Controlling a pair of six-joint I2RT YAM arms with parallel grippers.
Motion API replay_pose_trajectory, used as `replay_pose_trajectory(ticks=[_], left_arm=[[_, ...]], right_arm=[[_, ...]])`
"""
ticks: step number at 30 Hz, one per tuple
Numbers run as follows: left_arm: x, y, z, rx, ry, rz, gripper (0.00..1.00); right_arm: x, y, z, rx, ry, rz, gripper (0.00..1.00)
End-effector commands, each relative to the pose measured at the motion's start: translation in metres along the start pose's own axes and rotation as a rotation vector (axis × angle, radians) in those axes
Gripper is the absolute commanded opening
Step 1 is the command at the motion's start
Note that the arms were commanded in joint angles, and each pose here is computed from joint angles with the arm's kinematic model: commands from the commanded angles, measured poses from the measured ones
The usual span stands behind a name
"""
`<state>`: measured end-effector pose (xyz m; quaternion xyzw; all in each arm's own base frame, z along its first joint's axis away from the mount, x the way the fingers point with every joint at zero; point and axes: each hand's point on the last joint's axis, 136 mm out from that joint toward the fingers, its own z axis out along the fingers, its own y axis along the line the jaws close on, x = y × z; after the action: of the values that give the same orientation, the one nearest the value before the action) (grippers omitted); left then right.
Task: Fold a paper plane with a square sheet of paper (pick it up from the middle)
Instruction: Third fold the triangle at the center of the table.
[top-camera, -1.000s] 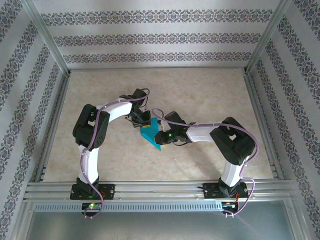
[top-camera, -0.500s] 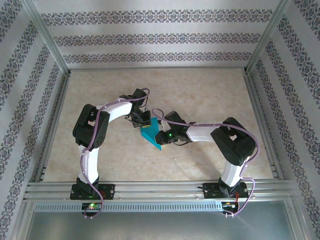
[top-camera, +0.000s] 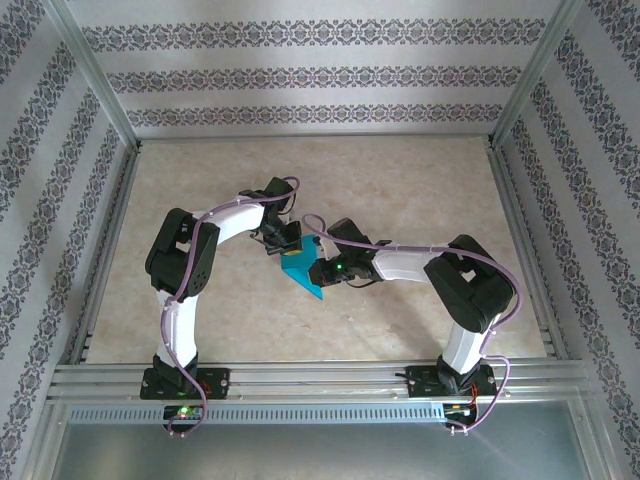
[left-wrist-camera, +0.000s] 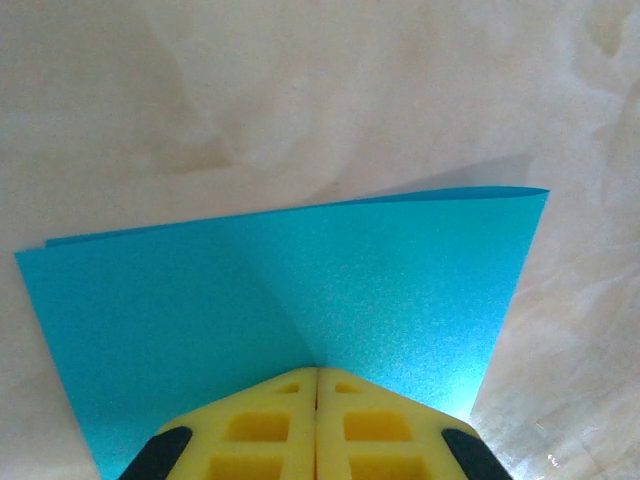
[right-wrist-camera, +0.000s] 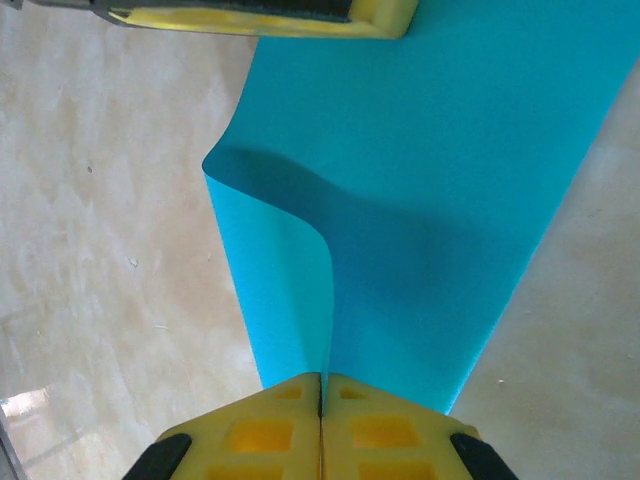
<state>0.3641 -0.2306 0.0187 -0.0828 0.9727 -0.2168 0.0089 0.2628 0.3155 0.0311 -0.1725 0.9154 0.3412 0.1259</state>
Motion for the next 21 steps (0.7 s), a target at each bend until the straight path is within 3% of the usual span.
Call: replay_pose_trajectory(ticks=[1,21], left_arm=[[0.021,0.019,0.024,-0.072,0.075,-0.007,0.07],[0.021,0.019,0.024,-0.068,0.076,-0.007,0.07]], right_arm=[[-0.005,-0.003,0.001,0.02,0.0,-0.016,0.09],[-0.001,-0.013,0.009,0.056,0.023,0.009,0.09]])
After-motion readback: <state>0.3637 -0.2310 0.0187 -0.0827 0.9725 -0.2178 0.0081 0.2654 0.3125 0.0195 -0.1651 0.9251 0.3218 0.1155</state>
